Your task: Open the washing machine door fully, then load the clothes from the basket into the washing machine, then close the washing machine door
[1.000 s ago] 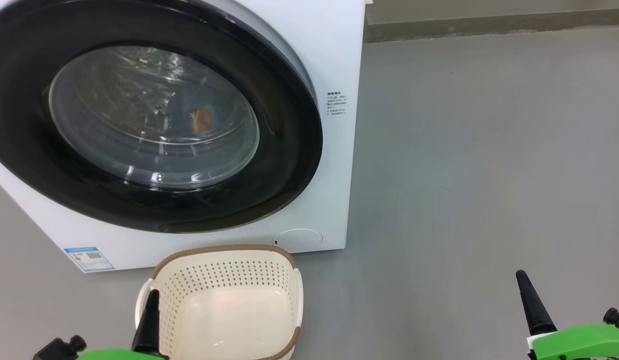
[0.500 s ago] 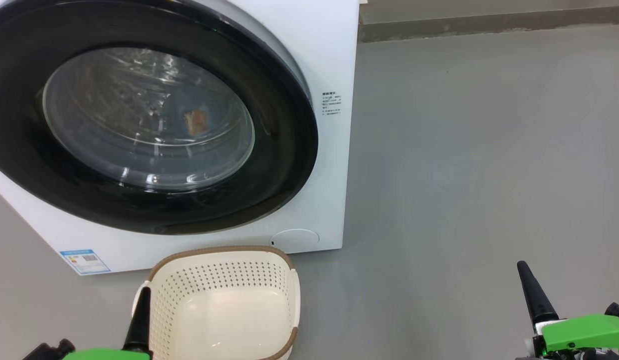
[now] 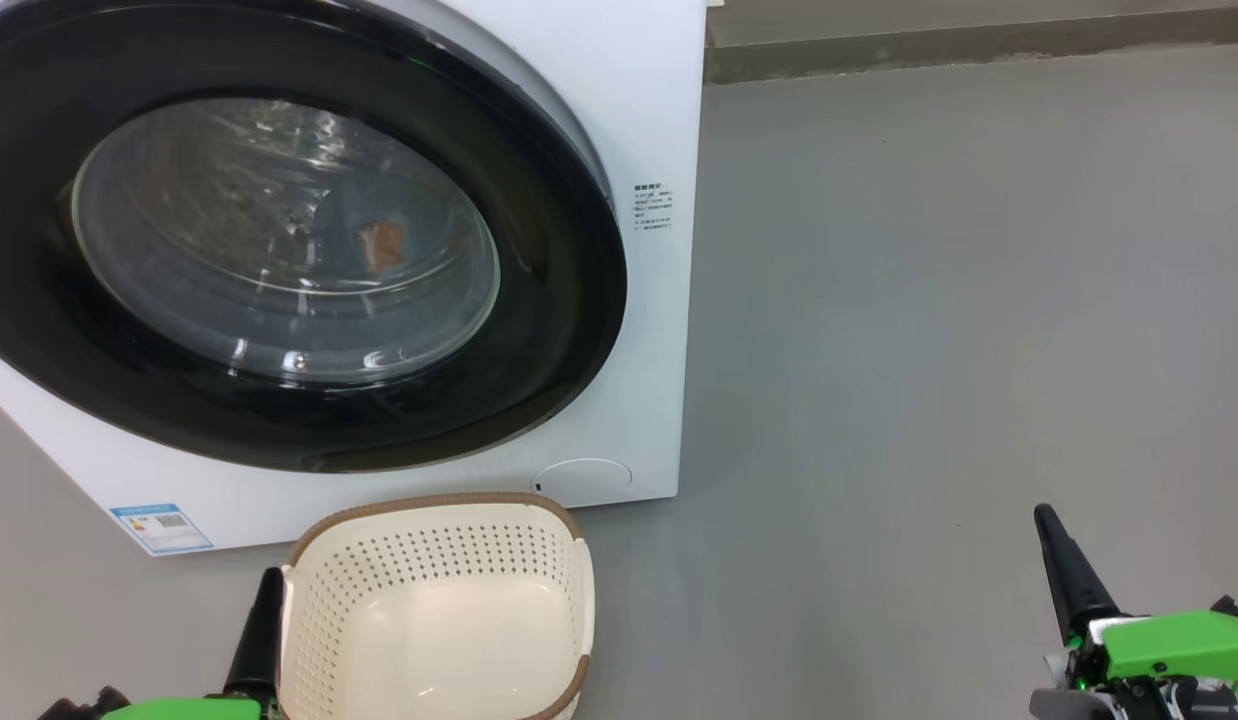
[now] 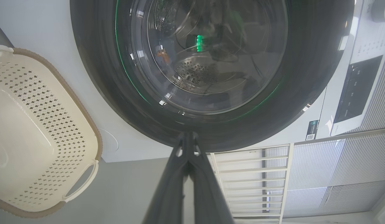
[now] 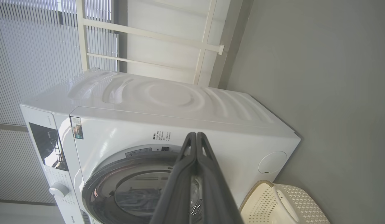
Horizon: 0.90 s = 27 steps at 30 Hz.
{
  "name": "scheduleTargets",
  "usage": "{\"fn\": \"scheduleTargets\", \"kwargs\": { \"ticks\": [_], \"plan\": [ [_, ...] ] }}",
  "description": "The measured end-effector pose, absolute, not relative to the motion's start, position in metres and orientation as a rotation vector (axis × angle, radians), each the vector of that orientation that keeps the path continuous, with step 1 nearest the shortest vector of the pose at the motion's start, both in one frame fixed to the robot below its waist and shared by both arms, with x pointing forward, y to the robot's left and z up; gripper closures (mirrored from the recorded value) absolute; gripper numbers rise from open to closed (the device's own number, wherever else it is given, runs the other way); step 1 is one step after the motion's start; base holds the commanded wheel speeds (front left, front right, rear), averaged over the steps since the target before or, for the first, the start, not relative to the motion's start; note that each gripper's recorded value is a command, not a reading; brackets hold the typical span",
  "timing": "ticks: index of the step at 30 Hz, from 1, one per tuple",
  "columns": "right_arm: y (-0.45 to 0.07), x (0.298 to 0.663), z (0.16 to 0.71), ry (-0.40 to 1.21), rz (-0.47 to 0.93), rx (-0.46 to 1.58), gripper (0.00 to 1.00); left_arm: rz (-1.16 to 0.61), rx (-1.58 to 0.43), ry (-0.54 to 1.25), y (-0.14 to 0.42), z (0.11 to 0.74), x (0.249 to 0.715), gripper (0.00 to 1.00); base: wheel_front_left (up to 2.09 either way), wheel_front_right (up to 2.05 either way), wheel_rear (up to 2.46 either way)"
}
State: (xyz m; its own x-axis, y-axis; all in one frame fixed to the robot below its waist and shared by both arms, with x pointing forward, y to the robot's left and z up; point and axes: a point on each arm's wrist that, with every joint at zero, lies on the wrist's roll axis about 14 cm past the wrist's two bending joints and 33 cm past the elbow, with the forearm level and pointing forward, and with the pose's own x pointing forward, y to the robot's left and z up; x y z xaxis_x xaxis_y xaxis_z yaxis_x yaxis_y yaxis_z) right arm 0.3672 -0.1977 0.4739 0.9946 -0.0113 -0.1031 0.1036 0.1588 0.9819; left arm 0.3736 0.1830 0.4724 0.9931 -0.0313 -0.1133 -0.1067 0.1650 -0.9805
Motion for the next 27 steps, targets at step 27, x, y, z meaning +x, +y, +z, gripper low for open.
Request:
{"fn": "scheduleTargets", "kwargs": {
  "ticks": [27],
  "plan": [
    [-0.2048,0.3755,0.4821,0.039,-0.080,1.582,1.00,0.041,-1.568,0.085,0.1879,0.4810,0.3774,1.00,0.00,0.00,0.00]
  ]
}}
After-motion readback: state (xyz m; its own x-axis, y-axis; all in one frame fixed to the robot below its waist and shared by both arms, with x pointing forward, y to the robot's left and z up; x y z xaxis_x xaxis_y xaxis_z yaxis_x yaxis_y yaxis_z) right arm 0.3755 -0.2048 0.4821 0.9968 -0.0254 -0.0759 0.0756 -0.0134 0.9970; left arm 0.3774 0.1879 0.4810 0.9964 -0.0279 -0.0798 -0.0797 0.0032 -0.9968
